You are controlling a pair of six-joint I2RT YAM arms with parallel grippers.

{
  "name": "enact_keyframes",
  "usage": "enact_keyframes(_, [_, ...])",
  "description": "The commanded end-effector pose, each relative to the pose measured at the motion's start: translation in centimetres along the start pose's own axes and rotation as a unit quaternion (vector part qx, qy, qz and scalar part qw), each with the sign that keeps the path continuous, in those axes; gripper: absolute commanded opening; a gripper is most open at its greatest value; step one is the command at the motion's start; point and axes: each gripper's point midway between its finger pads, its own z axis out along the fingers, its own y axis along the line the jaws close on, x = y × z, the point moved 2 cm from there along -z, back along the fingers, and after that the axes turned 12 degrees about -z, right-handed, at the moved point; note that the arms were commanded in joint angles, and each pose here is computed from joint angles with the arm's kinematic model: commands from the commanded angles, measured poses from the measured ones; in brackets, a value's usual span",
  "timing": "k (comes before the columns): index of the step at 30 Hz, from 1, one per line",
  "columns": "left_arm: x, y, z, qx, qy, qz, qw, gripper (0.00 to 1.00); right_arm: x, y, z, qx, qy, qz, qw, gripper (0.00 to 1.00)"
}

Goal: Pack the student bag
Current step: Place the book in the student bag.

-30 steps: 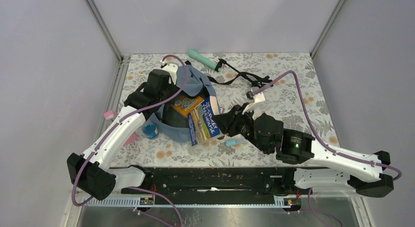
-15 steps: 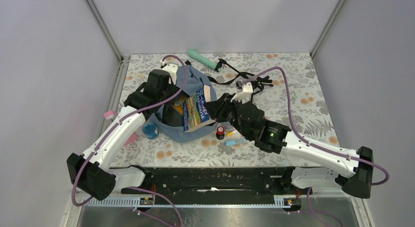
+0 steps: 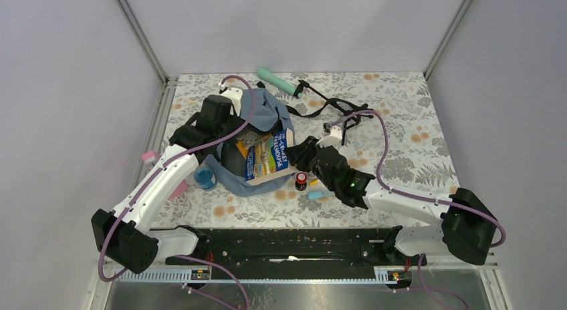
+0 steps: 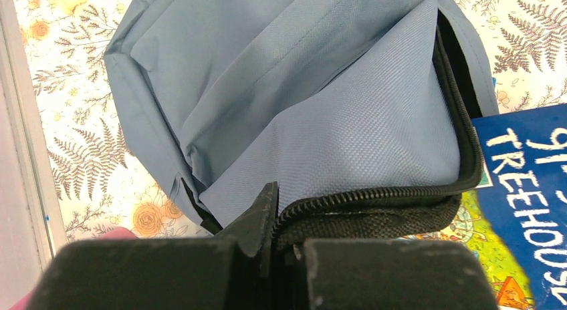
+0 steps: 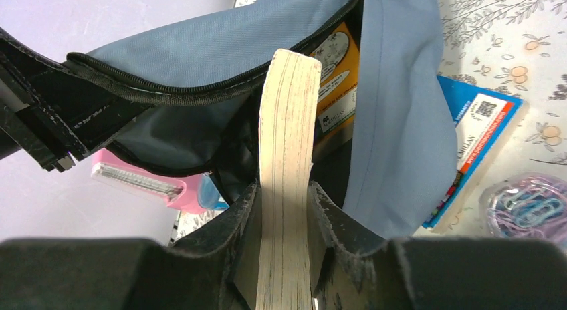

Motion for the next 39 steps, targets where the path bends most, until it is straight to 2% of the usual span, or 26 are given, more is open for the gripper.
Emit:
enact_keyframes(1, [-3.1, -0.5, -1.0, 0.009, -0.051, -0.009, 0.999, 0.0, 1.7, -0.1, 1.2, -0.02, 0.035, 0.014, 0.999, 0.13])
enact_keyframes(7, [-3.0, -0.5, -1.0, 0.009, -0.049, -0.009, 0.999, 0.0, 3.7, -0.2, 2.4, -0.05, 0.08, 0.038, 0.995, 0.26])
enact_keyframes(17, [-3.1, -0.5, -1.0, 0.008, -0.051, -0.01, 0.999, 0.0, 4.9, 1.8, 2.9, -0.105, 0.117, 0.025, 0.987, 0.46])
enact_keyframes(24, [-3.1, -0.4, -1.0, 0.007, -0.05, -0.009, 0.999, 0.0, 5.5, 2.7, 3.4, -0.134, 0.126, 0.032, 0.982, 0.51])
enact_keyframes(29, [-3.0, -0.4, -0.9, 0.006, -0.049, -0.008, 0.999, 0.0, 5.5, 3.5, 4.2, -0.144, 0.125, 0.065, 0.98, 0.54])
enact_keyframes(34, [-3.1, -0.4, -1.0, 0.006, -0.051, -0.009, 0.999, 0.0, 5.8, 4.3, 5.0, -0.154, 0.131, 0.108, 0.973, 0.62])
enact_keyframes(38, [-3.1, -0.3, -1.0, 0.006, -0.051, -0.008, 0.999, 0.0, 6.2, 4.7, 5.4, -0.164, 0.136, 0.13, 0.968, 0.61])
enact_keyframes(39, [-3.1, -0.3, -1.0, 0.005, -0.051, -0.008, 0.999, 0.0, 6.3, 4.8, 5.4, -0.164, 0.136, 0.132, 0.968, 0.58])
